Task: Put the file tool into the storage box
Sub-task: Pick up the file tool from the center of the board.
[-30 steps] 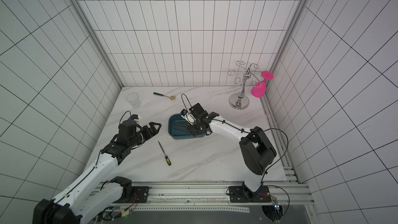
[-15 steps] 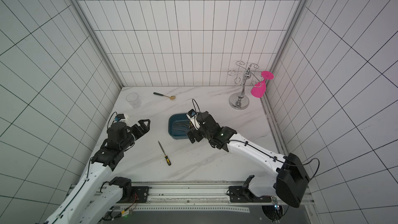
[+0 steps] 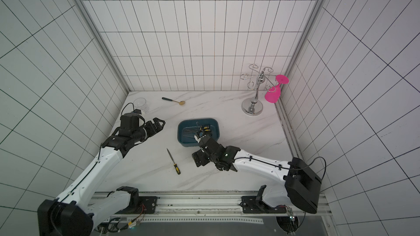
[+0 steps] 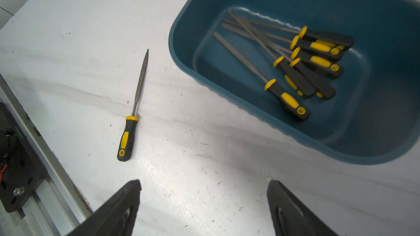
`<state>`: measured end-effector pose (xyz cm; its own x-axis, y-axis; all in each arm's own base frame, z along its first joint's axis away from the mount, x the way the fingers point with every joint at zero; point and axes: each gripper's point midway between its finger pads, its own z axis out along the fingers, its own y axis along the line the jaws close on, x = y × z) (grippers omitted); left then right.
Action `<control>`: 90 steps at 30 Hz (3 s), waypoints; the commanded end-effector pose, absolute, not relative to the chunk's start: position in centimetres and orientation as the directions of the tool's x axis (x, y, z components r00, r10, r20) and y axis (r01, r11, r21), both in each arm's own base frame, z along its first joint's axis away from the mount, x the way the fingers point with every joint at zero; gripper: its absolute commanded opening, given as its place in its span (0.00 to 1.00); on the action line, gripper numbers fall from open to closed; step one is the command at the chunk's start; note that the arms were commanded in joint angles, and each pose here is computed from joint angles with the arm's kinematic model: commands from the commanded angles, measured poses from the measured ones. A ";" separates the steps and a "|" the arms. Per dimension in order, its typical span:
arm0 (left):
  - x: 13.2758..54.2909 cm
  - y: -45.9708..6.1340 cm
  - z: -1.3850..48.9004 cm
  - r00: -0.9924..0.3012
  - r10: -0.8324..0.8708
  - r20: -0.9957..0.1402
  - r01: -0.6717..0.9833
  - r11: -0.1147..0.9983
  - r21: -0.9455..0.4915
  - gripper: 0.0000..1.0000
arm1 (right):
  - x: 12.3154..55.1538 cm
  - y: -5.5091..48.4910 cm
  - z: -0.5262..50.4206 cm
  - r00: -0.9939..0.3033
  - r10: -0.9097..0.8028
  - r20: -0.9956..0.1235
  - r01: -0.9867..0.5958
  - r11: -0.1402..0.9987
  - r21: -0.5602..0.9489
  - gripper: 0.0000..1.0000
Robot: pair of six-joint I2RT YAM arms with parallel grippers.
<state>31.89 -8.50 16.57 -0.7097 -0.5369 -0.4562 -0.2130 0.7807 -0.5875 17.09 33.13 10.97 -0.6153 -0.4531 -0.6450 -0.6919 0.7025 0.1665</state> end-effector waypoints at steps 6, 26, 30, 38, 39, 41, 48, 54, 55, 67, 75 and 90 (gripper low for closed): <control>28.6 -7.6 9.4 -0.709 -0.629 -0.319 -0.382 0.723 -0.576 0.98 | 14.4 38.6 9.4 -0.662 -0.459 -0.593 -0.674 0.710 0.203 0.80; 27.0 -3.7 11.9 -0.578 -0.654 -0.488 -0.413 0.751 -0.516 0.98 | 12.0 43.9 3.9 -0.645 -0.627 -0.437 -0.717 0.694 0.063 0.65; 27.0 -3.8 12.1 -0.577 -0.654 -0.490 -0.405 0.750 -0.523 0.98 | 11.9 44.2 3.7 -0.635 -0.642 -0.429 -0.724 0.689 0.040 0.64; 26.9 -4.0 12.1 -0.593 -0.633 -0.497 -0.382 0.765 -0.518 0.98 | 11.8 44.2 2.6 -0.641 -0.653 -0.403 -0.720 0.694 0.020 0.61; 26.9 -4.1 12.3 -0.597 -0.629 -0.498 -0.375 0.768 -0.519 0.98 | 11.8 44.2 2.5 -0.641 -0.654 -0.402 -0.720 0.694 0.019 0.61; 26.9 -4.0 12.4 -0.597 -0.628 -0.499 -0.378 0.769 -0.516 0.98 | 11.8 44.2 2.3 -0.641 -0.655 -0.399 -0.719 0.695 0.015 0.59; 27.2 -4.0 12.7 -0.600 -0.618 -0.508 -0.372 0.777 -0.507 0.98 | 11.8 44.1 1.4 -0.633 -0.678 -0.374 -0.724 0.689 -0.025 0.49; 26.9 -4.3 12.1 -0.614 -0.624 -0.484 -0.379 0.771 -0.513 0.98 | 11.6 43.6 1.3 -0.633 -0.676 -0.376 -0.720 0.693 -0.034 0.37; 26.9 -4.3 12.1 -0.614 -0.624 -0.484 -0.377 0.770 -0.515 0.98 | 11.6 43.5 1.4 -0.632 -0.675 -0.380 -0.719 0.694 -0.037 0.36; 26.5 -4.1 14.5 -0.586 -0.625 -0.516 -0.356 0.771 -0.528 0.98 | 12.8 42.0 4.5 -0.568 -0.674 -0.472 -0.732 0.676 -0.085 0.23; 26.2 -4.1 17.9 -0.538 -0.637 -0.553 -0.317 0.760 -0.567 0.98 | 12.8 41.1 6.4 -0.533 -0.671 -0.516 -0.751 0.656 -0.077 0.20; 25.6 -3.9 24.2 -0.413 -0.651 -0.637 -0.197 0.747 -0.635 0.98 | 13.5 37.7 16.0 -0.334 -0.650 -0.682 -0.859 0.508 -0.063 0.23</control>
<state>25.15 -3.58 22.65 -0.4419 -0.6509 -0.6173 -0.2437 0.7493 -0.6157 12.65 39.07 15.23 -0.3962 -0.6326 -0.6655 -0.8298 0.5569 -0.0354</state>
